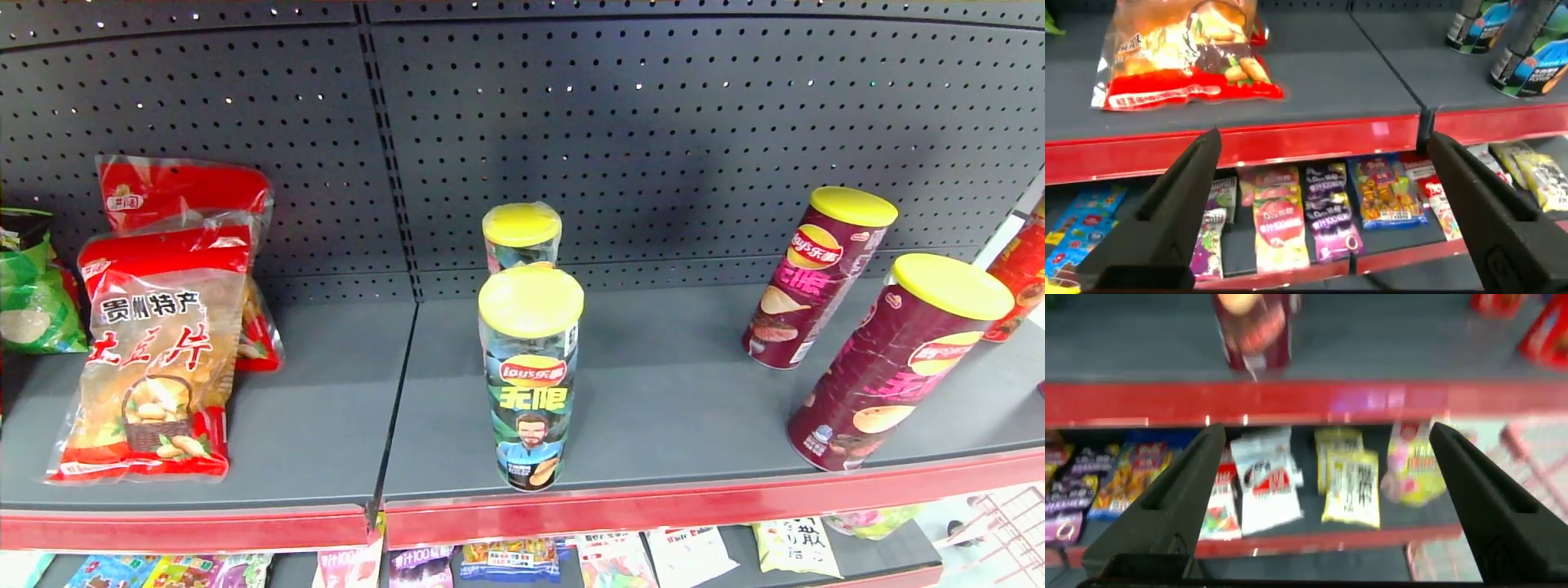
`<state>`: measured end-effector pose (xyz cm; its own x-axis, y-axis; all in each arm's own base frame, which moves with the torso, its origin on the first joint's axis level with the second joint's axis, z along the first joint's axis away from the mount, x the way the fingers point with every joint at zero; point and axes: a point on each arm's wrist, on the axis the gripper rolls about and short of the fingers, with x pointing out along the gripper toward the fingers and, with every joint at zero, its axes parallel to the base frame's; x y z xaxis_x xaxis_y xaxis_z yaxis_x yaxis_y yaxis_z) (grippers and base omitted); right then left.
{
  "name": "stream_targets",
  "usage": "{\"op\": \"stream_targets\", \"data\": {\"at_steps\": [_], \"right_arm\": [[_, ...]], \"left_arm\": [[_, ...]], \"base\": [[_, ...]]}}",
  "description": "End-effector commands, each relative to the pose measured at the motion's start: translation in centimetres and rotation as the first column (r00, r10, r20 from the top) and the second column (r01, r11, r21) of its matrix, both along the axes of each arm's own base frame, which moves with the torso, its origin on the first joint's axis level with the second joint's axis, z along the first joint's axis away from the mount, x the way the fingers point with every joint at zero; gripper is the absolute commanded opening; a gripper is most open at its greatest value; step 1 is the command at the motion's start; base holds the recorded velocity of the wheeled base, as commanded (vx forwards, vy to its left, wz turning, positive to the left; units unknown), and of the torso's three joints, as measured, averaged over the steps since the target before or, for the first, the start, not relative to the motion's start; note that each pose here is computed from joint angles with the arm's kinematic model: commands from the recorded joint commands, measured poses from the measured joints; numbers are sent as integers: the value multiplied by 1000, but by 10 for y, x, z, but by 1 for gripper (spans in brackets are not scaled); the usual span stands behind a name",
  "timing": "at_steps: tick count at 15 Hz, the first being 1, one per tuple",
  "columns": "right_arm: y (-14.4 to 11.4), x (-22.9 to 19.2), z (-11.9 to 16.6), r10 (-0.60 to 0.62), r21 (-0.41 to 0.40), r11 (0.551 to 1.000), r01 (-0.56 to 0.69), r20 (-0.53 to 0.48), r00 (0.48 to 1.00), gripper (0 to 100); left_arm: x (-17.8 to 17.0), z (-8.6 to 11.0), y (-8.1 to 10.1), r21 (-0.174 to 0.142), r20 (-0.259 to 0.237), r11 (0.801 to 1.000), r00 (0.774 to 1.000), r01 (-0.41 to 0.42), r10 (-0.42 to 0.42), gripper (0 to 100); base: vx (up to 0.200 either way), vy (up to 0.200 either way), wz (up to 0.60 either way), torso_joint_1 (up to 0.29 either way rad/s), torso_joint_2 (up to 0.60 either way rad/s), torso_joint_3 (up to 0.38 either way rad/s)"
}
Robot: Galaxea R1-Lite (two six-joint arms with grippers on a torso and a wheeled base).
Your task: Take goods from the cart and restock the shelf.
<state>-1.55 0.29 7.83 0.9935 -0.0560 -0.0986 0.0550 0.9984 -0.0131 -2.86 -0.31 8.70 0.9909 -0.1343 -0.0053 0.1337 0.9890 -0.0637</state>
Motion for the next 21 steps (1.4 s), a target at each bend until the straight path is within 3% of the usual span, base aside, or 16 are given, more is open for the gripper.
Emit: {"op": "stream_targets", "data": {"at_steps": [1, 3, 4, 6, 9, 10, 11, 12, 13, 15, 18, 20, 21], "right_arm": [[0, 0, -1, -8, 16, 1000, 8, 0, 1000, 100], [0, 0, -1, -8, 19, 1000, 8, 2, 1000, 100], [0, 0, -1, -8, 18, 1000, 8, 0, 1000, 100], [0, 1, -1, -8, 18, 1000, 8, 0, 1000, 100], [0, 0, -1, -9, 16, 1000, 9, 0, 1000, 100], [0, 0, 0, -9, 16, 1000, 9, 2, 1000, 100], [0, 1, -1, -11, 16, 1000, 11, -1, 1000, 100], [0, 1, -1, -8, 16, 1000, 8, -1, 1000, 100], [0, 1, -1, -9, 16, 1000, 9, 0, 1000, 100], [0, 1, -1, -8, 16, 1000, 8, 0, 1000, 100], [0, 1, -1, -10, 18, 1000, 10, 0, 1000, 100], [0, 1, -1, -10, 19, 1000, 10, 0, 1000, 100], [0, 0, -1, -10, 19, 1000, 10, 2, 1000, 100]], "left_arm": [[2, -3, 0, -8, 3, 1000, 1000, 2, -2, 100], [3, -4, 0, 0, 30, 1000, 1000, 6, -6, 100], [4, -1, 0, 4, 67, 1000, 998, 5, -5, 100], [5, -4, 0, -26, 69, 1000, 998, -4, 6, 100], [5, -7, 4, -29, 45, 984, 983, -177, 178, 100], [5, -7, 4, -26, 45, 984, 983, -174, 175, 100], [5, -6, 3, 3, 47, 992, 991, -127, 127, 100], [5, -7, 0, 39, 47, 999, 999, -7, 6, 100], [5, -7, 0, 49, 43, 999, 999, 5, -7, 100], [5, -7, 1, 5, 41, 999, 998, -37, 36, 100], [5, -7, 3, 1, 33, 992, 991, -127, 127, 100], [6, -11, 1, 78, 16, 995, 998, -60, 59, 100], [6, -11, 1, 76, 16, 995, 998, -61, 60, 100]], "base": [[0, 0, 0, 0, 0, 0], [0, 0, 0, 0, 0, 0], [0, 0, 0, 0, 0, 0], [0, 0, 0, 0, 0, 0], [0, 0, 0, 0, 0, 0], [0, 0, 0, 0, 0, 0], [0, 0, 0, 0, 0, 0], [0, 0, 0, 0, 0, 0], [0, 0, 0, 0, 0, 0], [0, 0, 0, 0, 0, 0], [0, 0, 0, 0, 0, 0], [0, 0, 0, 0, 0, 0], [0, 0, 0, 0, 0, 0]]}}
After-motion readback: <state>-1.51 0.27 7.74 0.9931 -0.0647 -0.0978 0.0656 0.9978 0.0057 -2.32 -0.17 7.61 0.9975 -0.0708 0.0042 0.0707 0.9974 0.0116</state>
